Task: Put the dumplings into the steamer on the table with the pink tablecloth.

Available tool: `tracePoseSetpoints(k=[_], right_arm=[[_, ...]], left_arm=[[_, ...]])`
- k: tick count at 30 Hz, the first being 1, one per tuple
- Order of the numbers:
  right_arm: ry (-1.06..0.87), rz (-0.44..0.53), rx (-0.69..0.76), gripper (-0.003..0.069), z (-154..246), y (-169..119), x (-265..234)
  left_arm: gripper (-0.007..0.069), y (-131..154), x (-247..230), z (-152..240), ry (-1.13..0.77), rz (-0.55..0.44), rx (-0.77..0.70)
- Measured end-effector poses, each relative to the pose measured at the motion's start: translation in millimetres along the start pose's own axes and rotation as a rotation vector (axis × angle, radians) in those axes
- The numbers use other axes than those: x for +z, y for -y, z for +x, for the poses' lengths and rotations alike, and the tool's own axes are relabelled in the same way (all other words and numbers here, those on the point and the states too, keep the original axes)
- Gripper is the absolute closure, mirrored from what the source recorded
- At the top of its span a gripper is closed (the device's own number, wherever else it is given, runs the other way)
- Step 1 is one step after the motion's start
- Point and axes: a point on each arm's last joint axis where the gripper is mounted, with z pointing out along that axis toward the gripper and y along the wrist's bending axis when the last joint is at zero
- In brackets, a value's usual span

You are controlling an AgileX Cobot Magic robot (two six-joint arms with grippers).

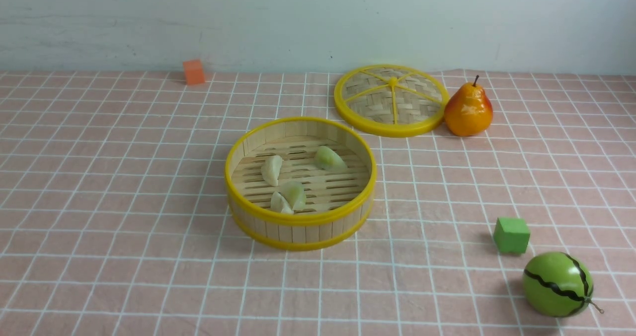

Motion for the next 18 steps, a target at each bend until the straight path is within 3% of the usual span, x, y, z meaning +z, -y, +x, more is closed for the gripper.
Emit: tracePoseSetpoints(k=[18], right_arm=[[0.001,0.000,0.000,0.0500,-0.3,-0.1,-0.1]], left_arm=[[0.0638,0.0,0.0,0.0,0.000,0.000,0.001]])
